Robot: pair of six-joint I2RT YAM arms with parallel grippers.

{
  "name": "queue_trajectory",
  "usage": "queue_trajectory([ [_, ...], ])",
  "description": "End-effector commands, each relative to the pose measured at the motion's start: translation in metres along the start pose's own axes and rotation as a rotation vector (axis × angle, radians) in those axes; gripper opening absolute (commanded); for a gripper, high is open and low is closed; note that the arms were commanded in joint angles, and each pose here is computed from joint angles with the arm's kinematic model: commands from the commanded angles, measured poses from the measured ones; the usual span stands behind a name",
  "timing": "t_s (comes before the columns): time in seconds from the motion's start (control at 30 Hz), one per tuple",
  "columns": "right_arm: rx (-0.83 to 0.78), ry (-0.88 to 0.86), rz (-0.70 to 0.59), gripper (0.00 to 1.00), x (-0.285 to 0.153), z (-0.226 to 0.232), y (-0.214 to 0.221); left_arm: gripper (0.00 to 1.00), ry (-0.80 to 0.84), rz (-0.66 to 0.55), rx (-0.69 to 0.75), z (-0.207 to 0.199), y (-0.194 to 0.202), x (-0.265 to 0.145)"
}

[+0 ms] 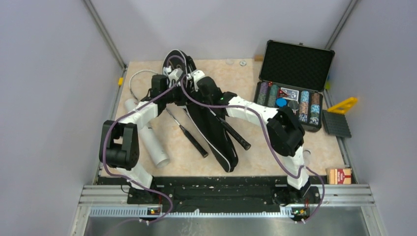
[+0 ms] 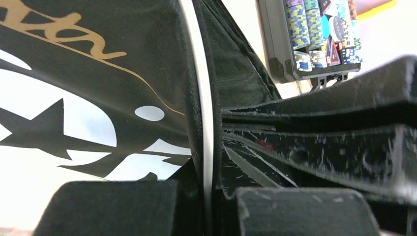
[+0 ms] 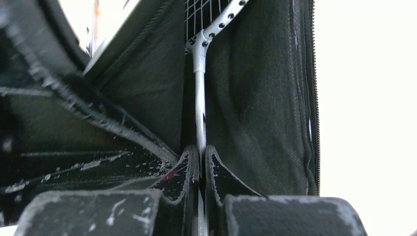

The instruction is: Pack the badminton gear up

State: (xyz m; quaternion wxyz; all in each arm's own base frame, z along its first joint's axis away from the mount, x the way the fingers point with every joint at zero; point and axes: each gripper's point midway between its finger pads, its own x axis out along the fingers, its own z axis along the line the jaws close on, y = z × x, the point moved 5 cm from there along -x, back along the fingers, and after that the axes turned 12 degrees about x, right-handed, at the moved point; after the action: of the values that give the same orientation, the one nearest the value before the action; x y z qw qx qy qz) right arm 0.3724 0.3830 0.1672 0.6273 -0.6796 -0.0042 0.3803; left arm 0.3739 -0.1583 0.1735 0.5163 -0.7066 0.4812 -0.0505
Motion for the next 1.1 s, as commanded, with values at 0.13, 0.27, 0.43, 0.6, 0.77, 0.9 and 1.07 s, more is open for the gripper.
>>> queue_trajectory([
  [0.13, 0.371, -0.068, -0.107, 0.0, 0.014, 0.007, -0.043, 0.0, 0.305, -0.164, 0.069, -0.068, -0.014, -0.017],
  [0.27, 0.492, -0.097, -0.114, 0.0, 0.017, 0.007, -0.044, 0.0, 0.376, -0.203, 0.046, -0.078, -0.007, -0.02],
  [0.43, 0.584, -0.121, -0.059, 0.0, 0.021, 0.004, -0.035, 0.0, 0.363, -0.213, 0.0, -0.074, -0.001, -0.017],
  [0.6, 0.636, -0.127, 0.01, 0.1, 0.031, 0.0, -0.023, 0.0, 0.402, -0.237, -0.019, -0.076, 0.002, -0.016],
  [0.77, 0.462, -0.167, 0.063, 0.26, 0.016, -0.003, -0.01, 0.0, 0.261, -0.217, -0.003, -0.061, 0.003, -0.012],
  [0.9, 0.328, -0.183, 0.073, 0.42, -0.02, -0.012, 0.001, 0.0, 0.102, -0.188, 0.024, -0.045, 0.007, -0.014],
  [1.07, 0.229, -0.288, 0.159, 0.53, -0.063, -0.012, 0.038, 0.0, 0.055, -0.191, 0.069, -0.041, 0.011, -0.019],
])
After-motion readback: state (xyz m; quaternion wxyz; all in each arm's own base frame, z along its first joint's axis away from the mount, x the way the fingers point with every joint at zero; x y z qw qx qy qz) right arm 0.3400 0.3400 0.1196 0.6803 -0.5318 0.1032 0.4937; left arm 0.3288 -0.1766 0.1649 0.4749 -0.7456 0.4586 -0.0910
